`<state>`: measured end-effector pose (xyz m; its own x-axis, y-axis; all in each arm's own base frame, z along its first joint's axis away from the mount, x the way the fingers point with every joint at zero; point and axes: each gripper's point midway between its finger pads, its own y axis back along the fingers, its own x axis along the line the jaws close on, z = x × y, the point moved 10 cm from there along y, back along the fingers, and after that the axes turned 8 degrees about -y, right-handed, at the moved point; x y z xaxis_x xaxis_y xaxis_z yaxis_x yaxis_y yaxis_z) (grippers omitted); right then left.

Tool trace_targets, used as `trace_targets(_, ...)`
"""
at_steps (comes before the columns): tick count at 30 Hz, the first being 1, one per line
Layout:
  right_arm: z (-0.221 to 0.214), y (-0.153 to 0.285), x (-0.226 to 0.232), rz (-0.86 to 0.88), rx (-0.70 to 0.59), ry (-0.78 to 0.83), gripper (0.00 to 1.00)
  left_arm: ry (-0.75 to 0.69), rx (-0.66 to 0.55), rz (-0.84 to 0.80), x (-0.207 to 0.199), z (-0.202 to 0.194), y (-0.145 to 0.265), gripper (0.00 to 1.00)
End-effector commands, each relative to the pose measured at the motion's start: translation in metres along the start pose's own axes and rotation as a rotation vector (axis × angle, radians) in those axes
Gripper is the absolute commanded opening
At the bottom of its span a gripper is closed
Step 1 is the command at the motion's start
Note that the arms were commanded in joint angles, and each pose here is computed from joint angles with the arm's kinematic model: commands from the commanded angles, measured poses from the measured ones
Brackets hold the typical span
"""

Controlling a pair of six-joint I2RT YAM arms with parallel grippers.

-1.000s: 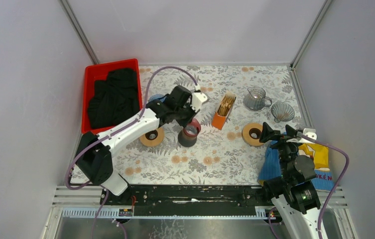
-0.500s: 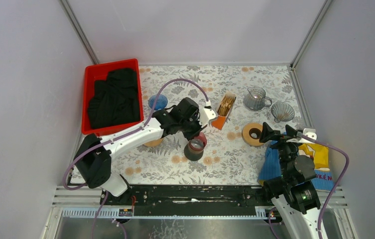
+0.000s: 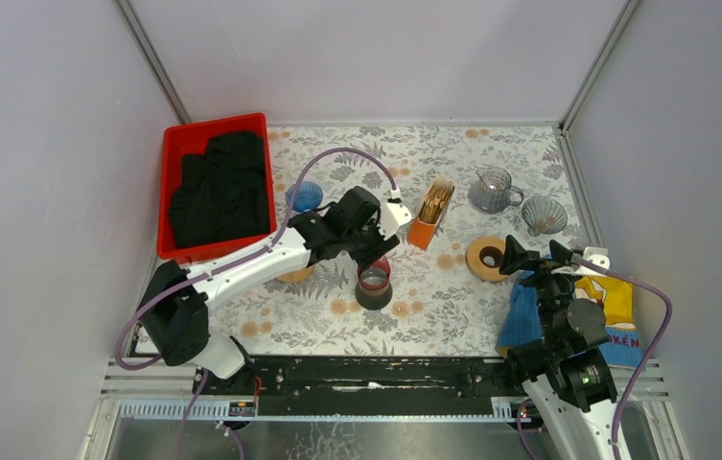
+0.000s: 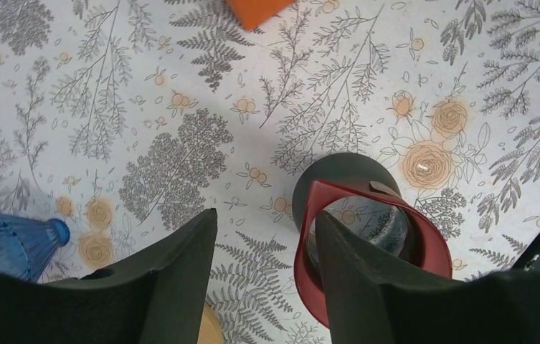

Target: Place the coffee filter in the dripper

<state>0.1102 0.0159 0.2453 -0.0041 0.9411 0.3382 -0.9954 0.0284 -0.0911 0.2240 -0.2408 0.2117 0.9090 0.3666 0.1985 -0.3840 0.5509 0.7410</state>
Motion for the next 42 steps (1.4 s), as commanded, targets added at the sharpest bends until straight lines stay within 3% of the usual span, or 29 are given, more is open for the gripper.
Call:
trace_targets(1, 0.009, -0.001, 0.004, 0.024, -0.049, -0.010, 0.99, 0.069, -0.024, 0.102, 0.004, 0.010, 0.017, 0.61)
trace_targets(13, 0.009, -0.002, 0.004, 0.031, -0.046, -0.010, 0.99, 0.554, 0.043, 0.185, -0.019, 0.001, 0.044, 0.64)
trace_targets(22, 0.009, -0.002, 0.004, 0.034, -0.047, -0.012, 0.99, 0.767, 0.129, 0.191, -0.034, -0.008, 0.038, 0.51)
trace_targets(31, 0.008, -0.002, 0.005, 0.036, -0.044, -0.011, 0.99, 0.764, 0.194, 0.166, -0.037, -0.014, 0.020, 0.32)
trace_targets(35, 0.008, -0.002, 0.004, 0.033, -0.043, -0.009, 0.99, 0.720, 0.207, 0.154, -0.036, -0.014, 0.017, 0.16)
trace_targets(42, 0.008, -0.003, 0.004, 0.033, -0.041, -0.010, 0.99, 0.444, 0.237, 0.135, -0.023, -0.013, 0.017, 0.02)
